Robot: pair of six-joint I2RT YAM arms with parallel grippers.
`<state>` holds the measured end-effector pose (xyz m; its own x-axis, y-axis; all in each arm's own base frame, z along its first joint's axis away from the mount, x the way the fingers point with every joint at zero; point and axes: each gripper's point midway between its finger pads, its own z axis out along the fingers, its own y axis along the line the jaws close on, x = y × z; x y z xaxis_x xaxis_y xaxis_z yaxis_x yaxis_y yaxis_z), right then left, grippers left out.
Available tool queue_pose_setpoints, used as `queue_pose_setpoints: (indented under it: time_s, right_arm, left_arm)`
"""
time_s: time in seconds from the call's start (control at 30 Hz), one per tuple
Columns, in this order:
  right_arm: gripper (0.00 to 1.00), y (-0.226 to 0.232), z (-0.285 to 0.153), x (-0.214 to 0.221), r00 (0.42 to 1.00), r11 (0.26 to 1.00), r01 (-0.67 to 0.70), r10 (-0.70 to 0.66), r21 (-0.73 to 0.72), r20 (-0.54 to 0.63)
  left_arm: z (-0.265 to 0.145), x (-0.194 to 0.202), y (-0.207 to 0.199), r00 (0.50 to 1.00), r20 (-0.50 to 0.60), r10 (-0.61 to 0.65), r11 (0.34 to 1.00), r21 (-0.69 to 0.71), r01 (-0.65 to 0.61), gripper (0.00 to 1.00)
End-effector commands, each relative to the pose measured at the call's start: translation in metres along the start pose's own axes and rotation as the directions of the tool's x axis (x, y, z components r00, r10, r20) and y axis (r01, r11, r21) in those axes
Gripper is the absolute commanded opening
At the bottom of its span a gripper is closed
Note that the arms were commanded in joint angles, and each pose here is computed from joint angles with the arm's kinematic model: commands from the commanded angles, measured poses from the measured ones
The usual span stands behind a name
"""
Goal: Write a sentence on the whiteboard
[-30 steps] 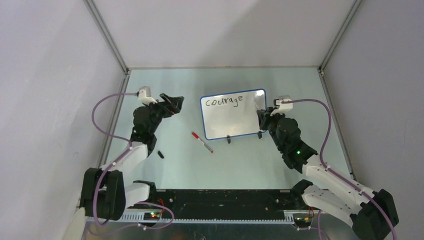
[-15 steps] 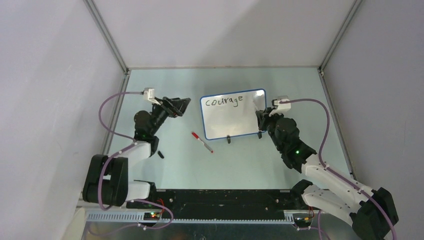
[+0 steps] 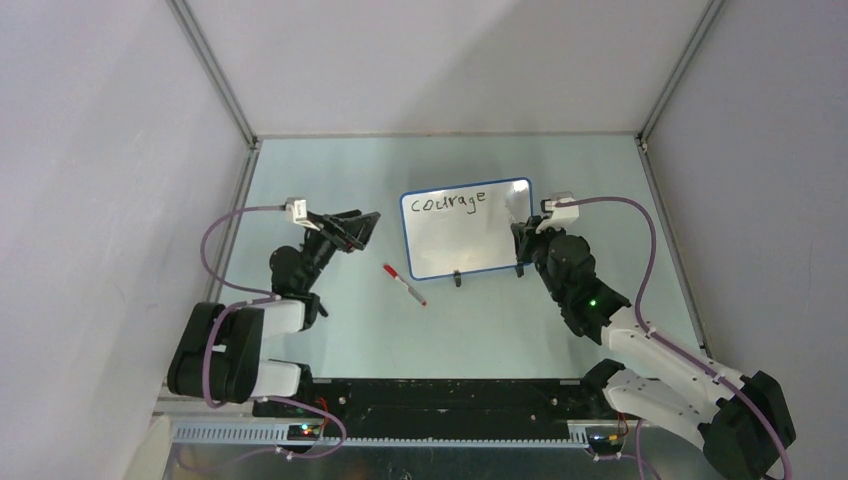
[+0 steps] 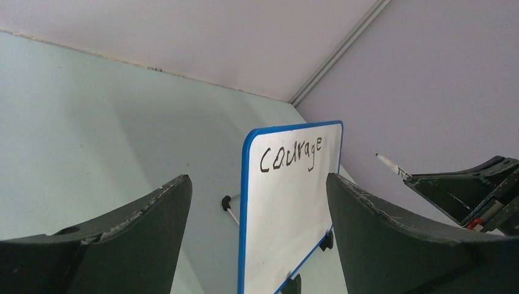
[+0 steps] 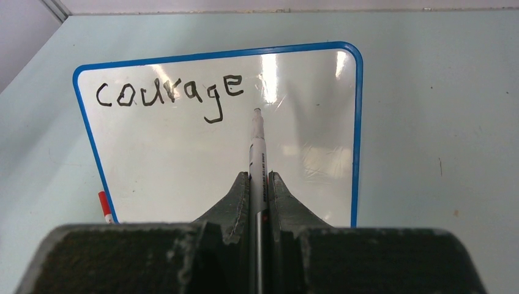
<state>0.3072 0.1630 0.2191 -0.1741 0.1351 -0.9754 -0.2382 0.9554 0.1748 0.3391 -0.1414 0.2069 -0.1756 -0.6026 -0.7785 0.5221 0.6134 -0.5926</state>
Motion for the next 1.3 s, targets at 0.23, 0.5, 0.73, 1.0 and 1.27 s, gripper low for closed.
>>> queue_pose_setpoints:
  time_s: [0.23, 0.5, 0.73, 1.0, 1.27]
  right_arm:
    - [0.0, 0.005, 0.005, -0.02, 0.998, 1.0, -0.006, 0.006, -0.004, 0.056]
    - [0.0, 0.008, -0.002, -0.027, 0.997, 1.0, -0.024, 0.025, -0.02, 0.072]
    - [0.0, 0.012, -0.001, -0.026, 0.997, 0.999, -0.026, 0.028, -0.031, 0.071]
    - [0.0, 0.014, 0.001, -0.022, 0.998, 0.999, -0.027, 0.029, -0.035, 0.063]
    - [0.0, 0.012, 0.001, -0.022, 0.998, 0.999, -0.023, 0.024, -0.023, 0.063]
  left_arm:
    - [0.016, -0.016, -0.023, 0.999, 0.036, 0.029, 0.991, 0.128, -0.033, 0.85]
    - [0.024, -0.01, -0.02, 1.0, 0.019, 0.007, 0.989, 0.149, -0.01, 0.84]
    - [0.021, -0.009, -0.016, 1.0, 0.021, 0.008, 0.992, 0.128, -0.011, 0.84]
    - [0.02, -0.007, -0.014, 1.0, 0.023, 0.009, 0.993, 0.117, -0.012, 0.84]
    - [0.022, -0.009, -0.022, 0.999, 0.033, -0.019, 0.987, 0.16, 0.013, 0.84]
